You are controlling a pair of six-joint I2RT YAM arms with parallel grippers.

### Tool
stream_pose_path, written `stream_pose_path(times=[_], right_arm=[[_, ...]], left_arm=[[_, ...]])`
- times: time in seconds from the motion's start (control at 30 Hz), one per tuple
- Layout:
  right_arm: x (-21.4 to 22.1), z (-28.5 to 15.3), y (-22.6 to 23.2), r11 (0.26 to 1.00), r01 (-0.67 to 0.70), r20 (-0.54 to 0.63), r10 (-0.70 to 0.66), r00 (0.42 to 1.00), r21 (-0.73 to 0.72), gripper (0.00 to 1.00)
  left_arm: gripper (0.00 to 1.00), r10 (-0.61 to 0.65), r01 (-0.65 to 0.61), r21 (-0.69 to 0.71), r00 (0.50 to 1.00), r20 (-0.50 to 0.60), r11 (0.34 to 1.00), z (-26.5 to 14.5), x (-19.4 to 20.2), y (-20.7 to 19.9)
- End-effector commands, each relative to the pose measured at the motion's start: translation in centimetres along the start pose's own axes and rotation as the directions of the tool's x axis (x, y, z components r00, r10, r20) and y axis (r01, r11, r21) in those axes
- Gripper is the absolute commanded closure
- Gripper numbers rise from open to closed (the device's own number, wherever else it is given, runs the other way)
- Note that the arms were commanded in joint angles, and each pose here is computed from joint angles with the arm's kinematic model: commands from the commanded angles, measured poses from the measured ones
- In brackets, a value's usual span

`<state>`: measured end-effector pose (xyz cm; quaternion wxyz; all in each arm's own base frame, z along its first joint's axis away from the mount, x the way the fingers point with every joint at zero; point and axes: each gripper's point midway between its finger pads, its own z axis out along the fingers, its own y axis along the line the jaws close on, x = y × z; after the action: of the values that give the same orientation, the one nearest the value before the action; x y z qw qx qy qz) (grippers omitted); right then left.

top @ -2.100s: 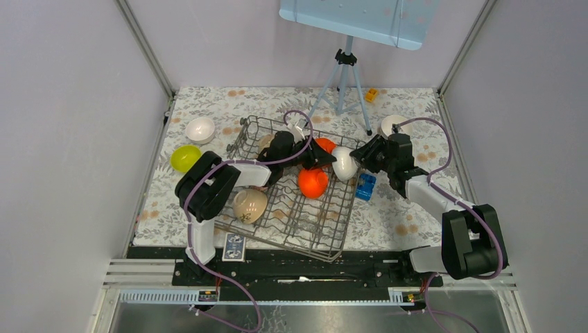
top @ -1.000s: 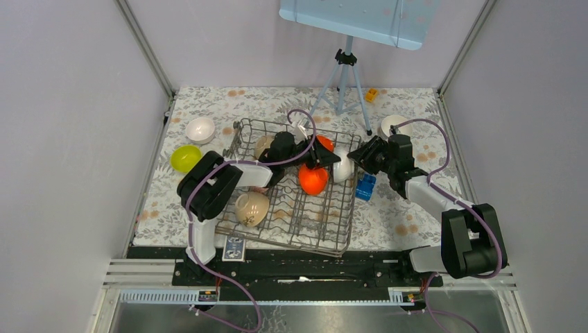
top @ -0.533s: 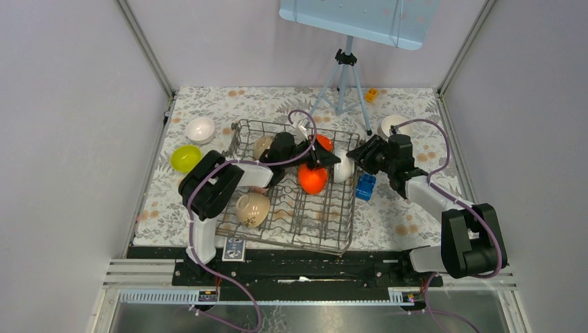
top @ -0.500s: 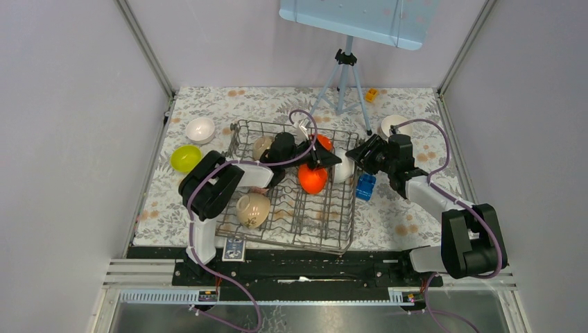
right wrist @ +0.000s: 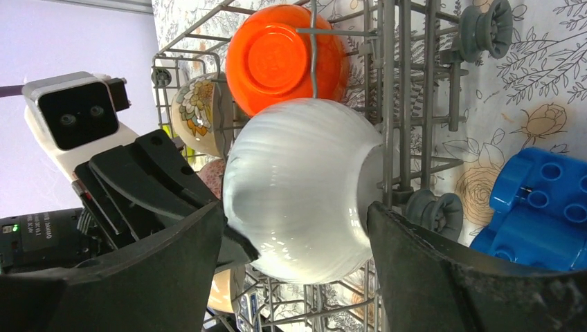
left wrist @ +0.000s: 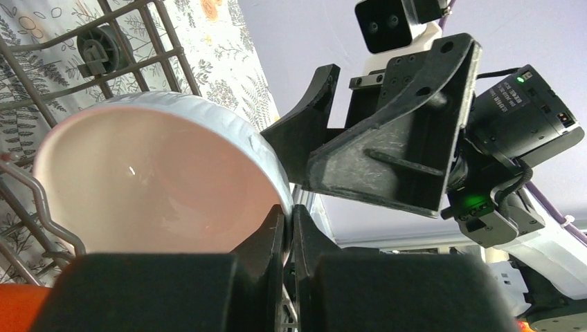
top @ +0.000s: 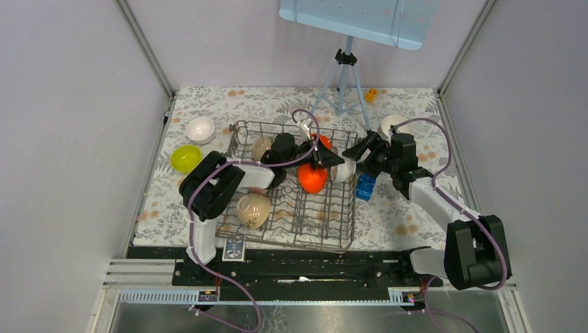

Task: Unload the bowls from the dish rack
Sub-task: Pick up the bowl from the dish rack.

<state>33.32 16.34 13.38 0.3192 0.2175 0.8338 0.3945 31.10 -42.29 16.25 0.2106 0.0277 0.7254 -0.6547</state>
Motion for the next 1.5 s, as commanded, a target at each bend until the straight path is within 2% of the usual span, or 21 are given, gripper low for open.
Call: stream_pose_path(times=[0.0, 0.17, 0.3, 0.8, 1.0, 1.2, 1.33, 1.47], right_arm=[[-1.8, -1.9, 3.1, 0.998, 0.049, 0.041, -0.047, 0.998, -0.037, 0.15], [-3.1, -3.8, 4.4, 0.995, 0.103, 0.081, -0.103, 0.991, 0.005, 0.07], [-3.6, -5.0, 5.1, 0.99, 0.139, 0.1, -0.14, 0.985, 0.02, 0.04], [-3.1, -8.4, 6.1, 0.973, 0.228, 0.128, -0.228, 0.965, 0.014, 0.06], [-3.4, -10.0, 7.3, 0.972, 0.235, 0.152, -0.233, 0.961, 0.0, 0.05], [-4.6, -11.9, 8.8, 0.978, 0.211, 0.225, -0.206, 0.952, 0.002, 0.04], [-4.6, -13.6, 11.3, 0.964, 0.259, 0.224, -0.24, 0.945, -0.06, 0.04], [-4.8, -15.7, 13.8, 0.946, 0.309, 0.228, -0.282, 0.932, -0.093, 0.05]], left_arm=[[1.0, 0.099, -0.103, 0.156, 0.995, 0.031, 0.982, -0.1, -1.2, -5.1], [1.0, 0.107, -0.112, 0.172, 0.994, 0.035, 0.979, -0.2, -1.3, -5.7], [1.0, 0.102, -0.109, 0.19, 0.994, 0.043, 0.976, -0.3, -1.4, -6.3], [1.0, 0.101, -0.118, 0.224, 0.991, 0.083, 0.967, -2.4, -2.6, -8.1], [1.0, 0.114, -0.133, 0.266, 0.99, 0.087, 0.955, -3.2, -2.7, -9.9], [1.0, 0.121, -0.146, 0.325, 0.988, 0.096, 0.934, -4.2, -2.8, -12.8], [1.0, 0.153, -0.178, 0.34, 0.983, 0.099, 0.923, -5.1, -2.8, -14.8], [1.0, 0.257, -0.274, 0.302, 0.962, 0.097, 0.913, -6.2, -2.2, -16.1]])
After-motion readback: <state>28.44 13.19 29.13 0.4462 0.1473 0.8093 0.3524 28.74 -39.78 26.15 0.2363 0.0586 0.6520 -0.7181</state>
